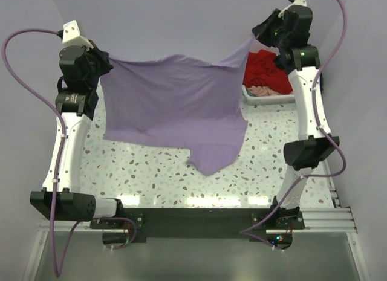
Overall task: Fold and stack the t-shirts
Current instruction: Flatten the tshirt out
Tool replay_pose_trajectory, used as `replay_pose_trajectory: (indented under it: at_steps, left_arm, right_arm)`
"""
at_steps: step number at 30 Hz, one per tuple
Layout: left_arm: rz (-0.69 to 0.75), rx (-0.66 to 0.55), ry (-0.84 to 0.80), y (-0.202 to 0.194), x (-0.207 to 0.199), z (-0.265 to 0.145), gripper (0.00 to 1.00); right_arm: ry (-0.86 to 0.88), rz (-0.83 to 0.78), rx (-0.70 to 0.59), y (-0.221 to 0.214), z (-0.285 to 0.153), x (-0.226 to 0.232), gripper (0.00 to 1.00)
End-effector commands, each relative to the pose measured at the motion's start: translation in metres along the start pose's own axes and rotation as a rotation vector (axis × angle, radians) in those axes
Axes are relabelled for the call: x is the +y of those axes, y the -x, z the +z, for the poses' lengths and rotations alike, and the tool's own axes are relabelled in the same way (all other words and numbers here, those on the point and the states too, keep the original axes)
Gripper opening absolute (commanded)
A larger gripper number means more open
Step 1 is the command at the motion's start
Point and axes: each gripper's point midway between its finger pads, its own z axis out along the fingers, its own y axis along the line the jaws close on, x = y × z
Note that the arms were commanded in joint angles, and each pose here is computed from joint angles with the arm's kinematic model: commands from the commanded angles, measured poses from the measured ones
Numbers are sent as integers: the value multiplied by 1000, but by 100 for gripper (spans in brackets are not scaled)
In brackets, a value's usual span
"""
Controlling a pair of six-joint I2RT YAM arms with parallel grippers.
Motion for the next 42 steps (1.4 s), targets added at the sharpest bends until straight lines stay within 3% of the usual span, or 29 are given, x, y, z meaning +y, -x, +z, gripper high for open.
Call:
replay_pose_trajectory:
  at_steps: [1, 4, 8, 11, 18, 24, 28, 31, 32, 34, 35, 37, 38, 40, 41, 42]
  left_arm:
    - [-2, -166, -45, 60, -13, -29, 0]
    - [-20, -207, -60, 75, -16, -51, 0]
    - [-68, -287, -97, 99, -23, -95, 0]
    - [-109, -377, -87, 123, -18, -143, 0]
    - [-163, -545, -51, 161, -2, -256, 0]
    - [-167, -529, -10, 152, 10, -278, 0]
    - [-142, -426, 37, 126, 16, -243, 0]
    - [-106, -196, 90, 81, 19, -183, 0]
    - [-94, -129, 92, 64, 19, -167, 0]
    - [-58, -5, 131, 19, 30, -124, 0]
    - [-44, 1, 143, 9, 33, -104, 0]
    - [0, 65, 193, -28, 52, -74, 0]
    - [17, 83, 197, -42, 55, -51, 0]
    - [17, 148, 251, -75, 80, -24, 0]
    - [6, 203, 273, -99, 94, 0, 5]
    - [0, 243, 288, -116, 101, 10, 15]
  right_arm:
    - [160, -30, -267, 94, -93, 68, 0]
    - [165, -44, -289, 100, -115, 73, 0]
    - [213, -61, -373, 124, -183, 94, 0]
    - [246, -71, -455, 140, -240, 107, 0]
    - [303, -104, -624, 169, -328, 127, 0]
    - [374, -101, -732, 191, -362, 145, 0]
    - [390, -86, -701, 189, -324, 145, 0]
    - [360, -78, -603, 172, -254, 135, 0]
    - [344, -73, -533, 153, -213, 133, 0]
    - [253, -154, -489, 127, -165, 128, 0]
    - [240, -198, -396, 86, -114, 137, 0]
    - [184, -247, -293, 41, -53, 127, 0]
    - [125, -234, -186, -1, 2, 107, 0]
    - [47, -234, -87, -47, 52, 79, 0]
    - [8, -222, -52, -63, 66, 66, 9]
    - [-36, -230, 23, -102, 95, 44, 25]
